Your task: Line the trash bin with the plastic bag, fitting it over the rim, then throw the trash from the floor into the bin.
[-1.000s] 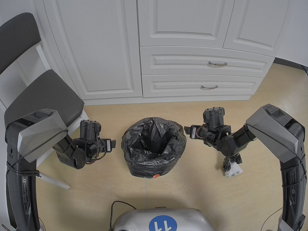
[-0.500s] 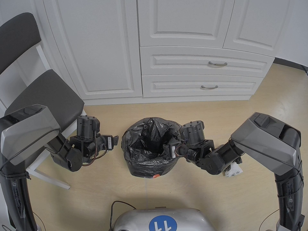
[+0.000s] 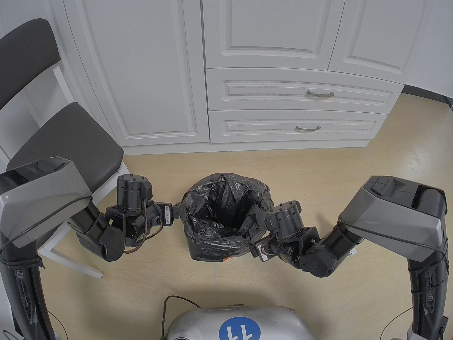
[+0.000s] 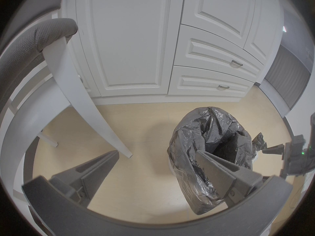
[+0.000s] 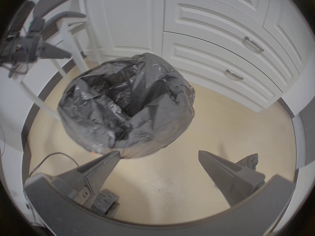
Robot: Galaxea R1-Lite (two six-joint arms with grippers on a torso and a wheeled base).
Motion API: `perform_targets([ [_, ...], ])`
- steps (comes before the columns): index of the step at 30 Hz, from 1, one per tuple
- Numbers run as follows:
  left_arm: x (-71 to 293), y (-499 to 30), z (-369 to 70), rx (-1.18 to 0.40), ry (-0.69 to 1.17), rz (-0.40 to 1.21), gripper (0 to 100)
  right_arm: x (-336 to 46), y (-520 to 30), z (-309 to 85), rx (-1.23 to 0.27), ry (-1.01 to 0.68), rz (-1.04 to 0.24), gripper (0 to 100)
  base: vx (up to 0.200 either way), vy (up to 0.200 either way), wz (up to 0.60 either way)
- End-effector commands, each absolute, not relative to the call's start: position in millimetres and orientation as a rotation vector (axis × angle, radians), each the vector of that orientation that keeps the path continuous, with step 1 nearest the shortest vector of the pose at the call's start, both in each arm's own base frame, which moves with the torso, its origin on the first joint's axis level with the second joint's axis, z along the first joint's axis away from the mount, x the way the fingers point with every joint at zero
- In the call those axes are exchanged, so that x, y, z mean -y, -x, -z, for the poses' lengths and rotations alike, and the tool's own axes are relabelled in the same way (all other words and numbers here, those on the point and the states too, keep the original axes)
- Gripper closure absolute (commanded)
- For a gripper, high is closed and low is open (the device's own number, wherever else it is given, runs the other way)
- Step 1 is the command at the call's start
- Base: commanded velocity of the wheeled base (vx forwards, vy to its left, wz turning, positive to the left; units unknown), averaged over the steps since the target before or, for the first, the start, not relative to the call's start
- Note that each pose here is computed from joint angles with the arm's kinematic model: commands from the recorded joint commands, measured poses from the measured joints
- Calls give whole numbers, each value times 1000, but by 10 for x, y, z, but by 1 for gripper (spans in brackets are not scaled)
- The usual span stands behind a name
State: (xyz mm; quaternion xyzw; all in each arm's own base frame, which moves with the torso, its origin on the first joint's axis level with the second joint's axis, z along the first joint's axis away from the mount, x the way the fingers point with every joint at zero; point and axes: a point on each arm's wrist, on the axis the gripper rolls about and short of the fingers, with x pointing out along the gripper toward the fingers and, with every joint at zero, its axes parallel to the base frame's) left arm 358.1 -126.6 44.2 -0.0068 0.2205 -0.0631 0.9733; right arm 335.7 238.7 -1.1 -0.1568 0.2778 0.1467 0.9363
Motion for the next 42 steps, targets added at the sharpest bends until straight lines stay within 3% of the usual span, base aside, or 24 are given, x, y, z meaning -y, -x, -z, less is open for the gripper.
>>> perform_targets([
  [1, 1265, -3509, -410, -464, -3, 133, 0, -2341, -3117, -110, -569, 377, -347, 0, 0, 0, 0],
  [13, 1293, -3424, -313, -444, -5, 152, 0, -2334, -3155, 320, -659, 489, -365, 0, 0, 0, 0],
  [19, 1283, -3397, -274, -450, -5, 152, 0, -2410, -3585, 630, -643, 374, -276, 0, 0, 0, 0],
  [33, 1197, -3310, -264, -380, 23, 144, 0, -2007, -4152, 347, -565, 213, -120, 0, 0, 0, 0],
  [42, 1091, -3278, -190, -365, 32, 127, 0, -1811, -4633, 42, -422, -24, -32, 0, 0, 0, 0],
])
